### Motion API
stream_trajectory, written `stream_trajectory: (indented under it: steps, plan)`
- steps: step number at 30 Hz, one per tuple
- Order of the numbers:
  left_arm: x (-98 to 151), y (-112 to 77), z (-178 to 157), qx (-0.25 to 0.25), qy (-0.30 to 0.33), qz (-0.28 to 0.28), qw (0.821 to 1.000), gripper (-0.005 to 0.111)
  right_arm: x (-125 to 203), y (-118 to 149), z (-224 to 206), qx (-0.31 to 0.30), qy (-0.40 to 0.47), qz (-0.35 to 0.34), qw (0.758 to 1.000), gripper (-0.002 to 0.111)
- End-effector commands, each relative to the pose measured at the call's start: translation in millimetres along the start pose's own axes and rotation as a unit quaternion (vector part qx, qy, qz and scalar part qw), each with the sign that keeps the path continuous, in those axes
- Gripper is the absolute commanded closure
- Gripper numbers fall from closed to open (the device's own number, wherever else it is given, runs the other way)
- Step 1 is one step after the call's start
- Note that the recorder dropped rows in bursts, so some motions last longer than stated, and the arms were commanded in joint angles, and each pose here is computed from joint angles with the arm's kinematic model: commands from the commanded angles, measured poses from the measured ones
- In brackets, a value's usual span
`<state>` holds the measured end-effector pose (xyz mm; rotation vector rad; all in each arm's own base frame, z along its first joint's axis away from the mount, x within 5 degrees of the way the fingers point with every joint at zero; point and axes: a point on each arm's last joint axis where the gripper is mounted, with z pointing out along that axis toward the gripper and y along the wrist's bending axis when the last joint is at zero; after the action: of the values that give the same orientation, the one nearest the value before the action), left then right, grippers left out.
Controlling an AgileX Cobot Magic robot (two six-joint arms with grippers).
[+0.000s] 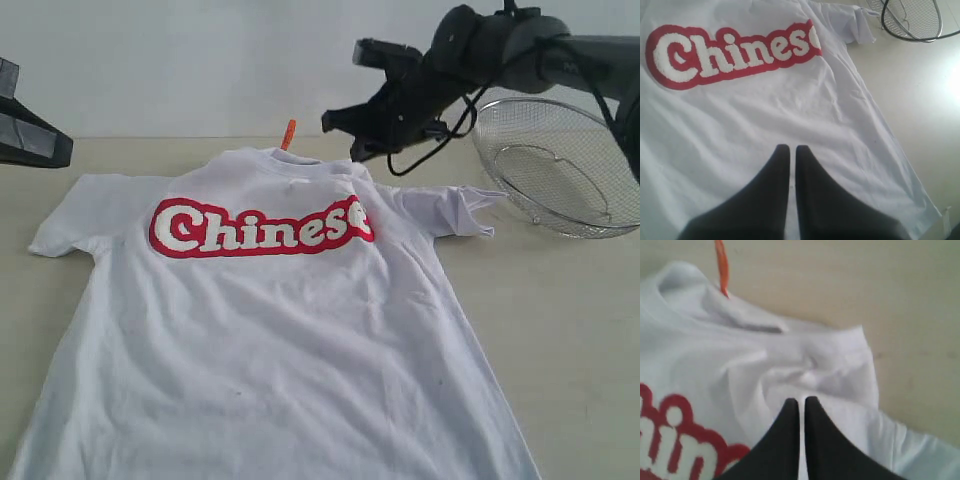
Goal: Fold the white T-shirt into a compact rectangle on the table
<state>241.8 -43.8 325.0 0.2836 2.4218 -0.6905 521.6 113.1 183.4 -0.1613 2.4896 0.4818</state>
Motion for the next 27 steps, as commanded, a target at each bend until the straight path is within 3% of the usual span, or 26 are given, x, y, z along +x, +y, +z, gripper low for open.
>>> stream_trajectory:
  steps: [1, 10, 27]
  plan:
    - [0, 0.1, 1, 0.000, -0.005, 0.001, 1.000, 0.102, -19, 0, 1, -0.006, -0.025, -0.006, 1.000, 0.108]
    - [-1, 1.2, 1, -0.005, -0.012, 0.000, 1.000, 0.102, -4, -17, 47, 0.004, 0.022, -0.011, 1.000, 0.108]
    - [-1, 1.3, 1, -0.006, -0.011, 0.001, 1.000, 0.102, 8, -34, 73, 0.042, 0.014, -0.033, 0.998, 0.108]
